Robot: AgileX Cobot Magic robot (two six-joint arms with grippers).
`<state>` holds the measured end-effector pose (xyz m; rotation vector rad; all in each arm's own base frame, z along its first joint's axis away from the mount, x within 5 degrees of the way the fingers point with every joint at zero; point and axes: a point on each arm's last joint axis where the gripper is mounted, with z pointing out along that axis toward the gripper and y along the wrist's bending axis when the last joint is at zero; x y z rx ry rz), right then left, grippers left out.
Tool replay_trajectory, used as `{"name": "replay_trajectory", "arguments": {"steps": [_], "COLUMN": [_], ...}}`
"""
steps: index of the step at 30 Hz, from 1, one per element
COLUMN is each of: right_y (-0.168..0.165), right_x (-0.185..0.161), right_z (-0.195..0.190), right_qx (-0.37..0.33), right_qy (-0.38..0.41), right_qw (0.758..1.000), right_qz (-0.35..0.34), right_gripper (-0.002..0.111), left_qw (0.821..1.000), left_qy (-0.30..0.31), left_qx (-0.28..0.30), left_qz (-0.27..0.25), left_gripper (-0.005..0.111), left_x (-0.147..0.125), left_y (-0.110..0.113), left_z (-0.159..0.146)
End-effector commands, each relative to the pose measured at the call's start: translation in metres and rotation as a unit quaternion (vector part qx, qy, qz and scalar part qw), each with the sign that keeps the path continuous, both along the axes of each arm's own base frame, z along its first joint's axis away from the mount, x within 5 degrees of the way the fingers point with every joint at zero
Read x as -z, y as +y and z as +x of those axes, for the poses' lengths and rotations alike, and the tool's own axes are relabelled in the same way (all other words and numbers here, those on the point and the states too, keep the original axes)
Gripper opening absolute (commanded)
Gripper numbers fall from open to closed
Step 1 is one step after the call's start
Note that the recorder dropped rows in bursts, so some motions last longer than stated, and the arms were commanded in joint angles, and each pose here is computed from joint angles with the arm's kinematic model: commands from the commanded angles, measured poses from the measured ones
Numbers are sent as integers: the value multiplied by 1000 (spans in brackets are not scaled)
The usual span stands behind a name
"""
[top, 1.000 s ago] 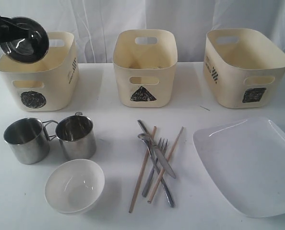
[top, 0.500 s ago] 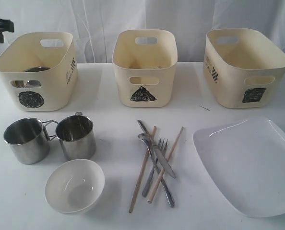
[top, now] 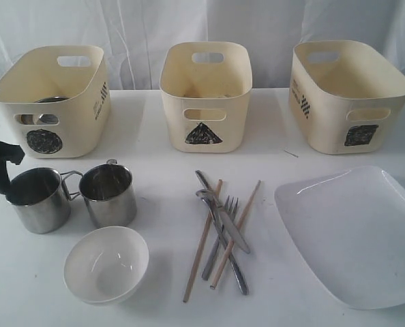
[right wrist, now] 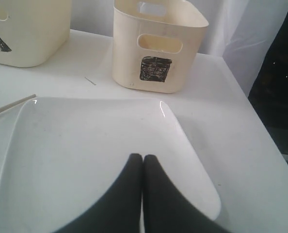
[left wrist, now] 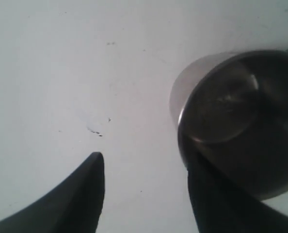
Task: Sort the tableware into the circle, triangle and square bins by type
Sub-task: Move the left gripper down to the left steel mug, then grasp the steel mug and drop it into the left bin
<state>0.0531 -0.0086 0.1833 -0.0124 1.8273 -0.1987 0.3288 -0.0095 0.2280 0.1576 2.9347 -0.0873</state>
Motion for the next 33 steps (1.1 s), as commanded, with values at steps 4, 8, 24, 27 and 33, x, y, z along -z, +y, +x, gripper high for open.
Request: {"name": "replay_trajectory", "arguments": {"steps": [4, 8, 24, 27, 33], "right_y": [0, 0, 0, 0, 0], "right_x": [0, 0, 0, 0, 0], "right_z": [0, 0, 0, 0, 0], "right_qx": [-2, -2, -2, -2, -2], "right_qy": [-2, -2, -2, -2, -2], "right_qw": [1000, 1000, 1000, 1000, 1000], "right_qz": [-7, -7, -7, -7, -7], "right_gripper": [0, 0, 0, 0, 0], "left_qw": [998, 996, 998, 992, 929], "left_qy": [-30, -39, -53, -124, -366], "left_qx": [-19, -32, -15, 10, 11], "left_qz": [-47, -70, -30, 18, 59], "left_gripper": [56, 56, 1, 0, 0], "left_x": [-3, 5, 3, -49, -190], "left_y": [-8, -11, -5, 2, 8], "left_z": [3, 10, 22, 22, 1]}}
